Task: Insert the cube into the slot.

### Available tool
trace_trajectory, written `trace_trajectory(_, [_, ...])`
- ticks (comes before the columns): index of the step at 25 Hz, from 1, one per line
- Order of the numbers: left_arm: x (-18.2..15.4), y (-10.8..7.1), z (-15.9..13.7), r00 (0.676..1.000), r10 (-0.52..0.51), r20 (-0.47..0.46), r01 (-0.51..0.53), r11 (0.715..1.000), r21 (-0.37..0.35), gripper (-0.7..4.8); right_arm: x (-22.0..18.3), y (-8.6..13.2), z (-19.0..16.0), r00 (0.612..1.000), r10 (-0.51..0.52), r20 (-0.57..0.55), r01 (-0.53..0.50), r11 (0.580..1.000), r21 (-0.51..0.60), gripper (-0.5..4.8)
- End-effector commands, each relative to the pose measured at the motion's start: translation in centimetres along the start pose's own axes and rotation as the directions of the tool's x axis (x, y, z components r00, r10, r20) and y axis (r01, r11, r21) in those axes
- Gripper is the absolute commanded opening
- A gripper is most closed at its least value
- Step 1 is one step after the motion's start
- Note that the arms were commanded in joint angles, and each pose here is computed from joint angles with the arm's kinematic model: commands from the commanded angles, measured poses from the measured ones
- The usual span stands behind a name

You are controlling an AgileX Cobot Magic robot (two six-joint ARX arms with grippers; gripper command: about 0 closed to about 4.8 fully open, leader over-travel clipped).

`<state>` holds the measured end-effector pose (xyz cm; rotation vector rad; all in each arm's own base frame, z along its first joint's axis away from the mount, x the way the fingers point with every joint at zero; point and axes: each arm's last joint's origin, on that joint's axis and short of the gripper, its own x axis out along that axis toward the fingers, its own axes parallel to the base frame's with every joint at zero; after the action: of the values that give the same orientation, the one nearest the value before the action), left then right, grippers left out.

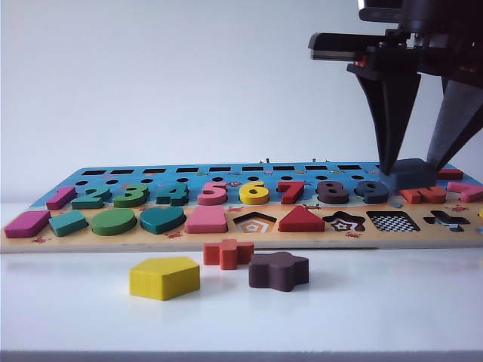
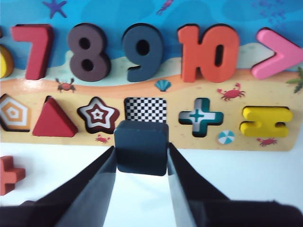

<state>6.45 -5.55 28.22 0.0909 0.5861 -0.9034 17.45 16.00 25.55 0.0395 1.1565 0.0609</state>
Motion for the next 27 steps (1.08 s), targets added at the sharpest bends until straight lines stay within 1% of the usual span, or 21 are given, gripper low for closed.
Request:
trace_trajectory(1, [-0.1,0.0,0.3,1.0,-0.006,0.023,0.006,1.0,0.008,0.07,0.2,0.0,0.5,1.0,0.016,0.023,-0.016,1.0,0.003,0.56])
trace_trajectory(4, [-0.1,0.0,0.3,1.0,-0.006,0.023,0.006,1.0,0.008,0.07,0.5,0.1,0.7,1.0,0.014,0.023,-0.014,1.0,-0.004,0.48])
trace_trajectory(7, [-0.1,0.0,0.3,1.0,-0.006,0.023,0.006,1.0,0.008,0.07,1.3,0.2,0.9,1.0,0.015,-0.002,-0.015,1.0,-0.005,0.44])
trace_trajectory(15, [-0.1,0.0,0.3,1.0,-0.006,0.023,0.006,1.0,0.008,0.07,2.9,0.9,1.1,1.0,-0.001,-0.029,0.0,1.0,-0.014,0.4])
trace_trajectory(27, [-0.1,0.0,0.3,1.0,-0.006,0.023,0.006,1.0,0.008,0.07,3.0,0.4,1.4,1.0,-0.009,-0.03,0.009,1.0,-0.007,0.4])
